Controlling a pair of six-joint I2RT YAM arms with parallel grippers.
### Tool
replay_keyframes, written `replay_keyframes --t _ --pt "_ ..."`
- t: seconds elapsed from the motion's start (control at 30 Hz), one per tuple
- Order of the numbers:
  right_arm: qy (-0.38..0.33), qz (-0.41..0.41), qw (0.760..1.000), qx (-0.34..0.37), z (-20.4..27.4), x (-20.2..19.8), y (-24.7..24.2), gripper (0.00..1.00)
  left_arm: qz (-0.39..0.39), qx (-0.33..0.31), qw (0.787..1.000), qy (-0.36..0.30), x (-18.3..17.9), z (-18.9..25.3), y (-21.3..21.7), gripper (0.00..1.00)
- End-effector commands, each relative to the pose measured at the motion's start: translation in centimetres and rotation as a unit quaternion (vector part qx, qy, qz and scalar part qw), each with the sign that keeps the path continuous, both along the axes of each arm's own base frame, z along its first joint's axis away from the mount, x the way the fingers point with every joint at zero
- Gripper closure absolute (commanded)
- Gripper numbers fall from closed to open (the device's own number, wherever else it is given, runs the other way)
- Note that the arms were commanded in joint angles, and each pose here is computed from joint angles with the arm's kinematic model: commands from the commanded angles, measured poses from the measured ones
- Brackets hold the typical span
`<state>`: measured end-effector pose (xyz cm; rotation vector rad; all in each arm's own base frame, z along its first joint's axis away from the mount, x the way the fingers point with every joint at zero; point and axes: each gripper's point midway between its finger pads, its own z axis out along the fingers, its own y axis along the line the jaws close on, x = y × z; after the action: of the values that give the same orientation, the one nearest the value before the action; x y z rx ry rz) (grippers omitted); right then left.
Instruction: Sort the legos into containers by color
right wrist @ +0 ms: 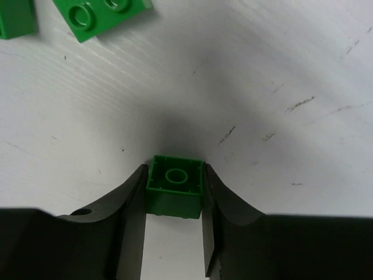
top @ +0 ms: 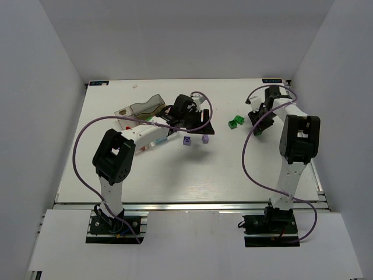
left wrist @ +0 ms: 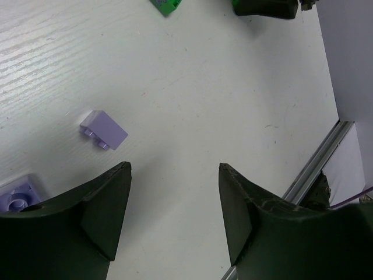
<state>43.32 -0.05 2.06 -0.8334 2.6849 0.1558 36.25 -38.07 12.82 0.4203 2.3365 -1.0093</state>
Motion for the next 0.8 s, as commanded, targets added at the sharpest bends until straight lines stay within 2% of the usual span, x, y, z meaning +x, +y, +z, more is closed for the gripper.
replay_keyframes --t 0.0,0.07,0.1,0.13,0.2,0.23,0.27,0.3,0.37,0.4,0.43,0.47,0.5,0.53,0.57,0.6,0.77 --pt "-0.029 0.022 0.999 0.007 0.9 1.3 0.5 0.73 0.004 -0.028 0.999 -0.047 -0.1 4.6 0.1 0.29" --pt "-0.037 0.037 0.998 0.019 1.4 1.4 1.0 0.86 0.008 -0.030 0.998 -0.055 -0.2 5.3 0.4 0.29" --pt "-0.041 0.044 0.998 0.025 2.3 1.3 1.4 0.96 0.010 -0.030 0.998 -0.058 -0.3 5.6 0.5 0.29" --pt "-0.047 0.060 0.996 0.051 3.1 1.3 2.7 1.00 0.015 -0.029 0.998 -0.061 -0.3 5.7 0.8 0.29" --pt "-0.058 0.087 0.991 0.087 5.0 1.3 4.5 1.00 0.023 -0.033 0.996 -0.074 -0.8 7.0 1.5 0.29" --pt "-0.065 0.124 0.982 0.131 6.9 1.2 7.7 1.00 0.032 -0.034 0.996 -0.076 -0.7 7.2 2.2 0.29" --pt "-0.071 0.138 0.975 0.156 8.1 1.3 8.9 1.00 0.044 -0.048 0.993 -0.099 -0.9 9.4 2.9 0.29" --pt "-0.086 0.177 0.960 0.201 10.5 1.3 12.5 1.00 0.064 -0.041 0.993 -0.094 -1.1 8.7 4.1 0.29" --pt "-0.100 0.219 0.940 0.243 12.5 1.2 16.6 1.00 0.089 -0.056 0.986 -0.129 -1.9 11.6 5.7 0.29" --pt "-0.105 0.227 0.933 0.261 13.4 1.3 18.2 1.00 0.097 -0.050 0.985 -0.132 -2.4 11.4 6.6 0.28" --pt "-0.143 0.243 0.918 0.280 15.3 2.7 20.1 1.00 0.108 -0.046 0.983 -0.138 -2.7 11.7 7.4 0.28" --pt "-0.146 0.274 0.904 0.294 15.6 2.0 24.0 1.00 0.132 -0.035 0.980 -0.144 -2.7 11.9 8.5 0.28" --pt "-0.157 0.282 0.898 0.299 16.1 2.4 25.6 1.00 0.144 -0.043 0.976 -0.160 -3.5 13.7 9.6 0.28" --pt "-0.161 0.274 0.897 0.308 16.6 2.8 27.2 1.00 0.154 -0.034 0.974 -0.161 -3.9 13.3 10.5 0.28" --pt "-0.183 0.304 0.879 0.319 17.3 3.1 31.3 1.00 0.165 -0.025 0.973 -0.159 -4.3 13.4 11.4 0.28" --pt "-0.192 0.304 0.875 0.323 17.8 3.6 32.8 1.00 0.196 -0.027 0.964 -0.177 -4.6 14.9 13.0 0.27" --pt "-0.234 0.289 0.861 0.348 18.1 5.3 41.2 1.00 0.273 -0.008 0.945 -0.183 -6.8 15.6 17.9 0.25"
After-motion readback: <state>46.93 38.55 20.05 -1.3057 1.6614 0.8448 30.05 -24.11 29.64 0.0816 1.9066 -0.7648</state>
